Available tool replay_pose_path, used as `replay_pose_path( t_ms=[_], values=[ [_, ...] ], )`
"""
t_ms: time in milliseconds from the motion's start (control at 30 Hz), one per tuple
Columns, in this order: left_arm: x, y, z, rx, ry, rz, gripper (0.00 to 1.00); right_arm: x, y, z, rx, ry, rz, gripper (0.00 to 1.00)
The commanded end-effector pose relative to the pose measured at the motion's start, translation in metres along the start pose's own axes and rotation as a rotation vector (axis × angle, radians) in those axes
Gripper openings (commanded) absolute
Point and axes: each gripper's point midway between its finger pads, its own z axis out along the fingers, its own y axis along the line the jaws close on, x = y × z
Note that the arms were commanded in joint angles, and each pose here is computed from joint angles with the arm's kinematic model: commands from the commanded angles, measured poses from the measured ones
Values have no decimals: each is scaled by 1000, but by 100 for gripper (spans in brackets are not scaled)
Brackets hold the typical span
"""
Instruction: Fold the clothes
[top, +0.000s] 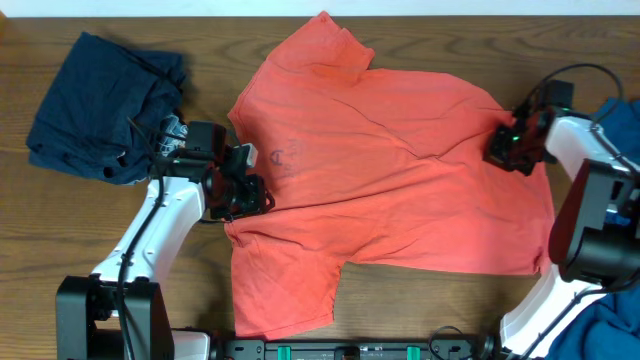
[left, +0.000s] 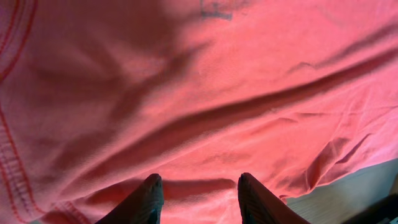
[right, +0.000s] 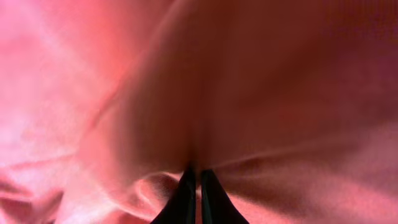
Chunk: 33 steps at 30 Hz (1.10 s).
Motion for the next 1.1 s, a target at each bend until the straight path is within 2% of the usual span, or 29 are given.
replay_pose_path(
  t_ms=[0,133,233,300,367,467,567,667,800,1067],
  values=[
    [1,-5,4,7,7,45,41,59,17,29,40,166,-36,4],
    [0,-3,12,-45,-5,85,41,97,49,32,56,257,-189,3],
    [1,2,21,-101,2,108,41,98,72,22,36,219,-275,3],
    [5,1,28,-109,27,116,41,84,83,4,15,147,-293,10],
    [9,2,36,-113,52,118,41,62,90,-21,-20,50,-289,24],
    [12,12,46,-147,81,109,41,21,90,-63,-70,-129,-261,39],
    [16,20,52,-177,111,97,41,-7,76,-88,-87,-243,-212,43],
    [20,23,56,-182,136,88,41,-27,49,-97,-74,-289,-140,43],
    [21,23,55,-182,138,87,41,-42,14,-82,-58,-281,-58,37],
    [24,23,55,-181,152,82,41,-44,8,-14,-159,-175,-30,29]
  ],
)
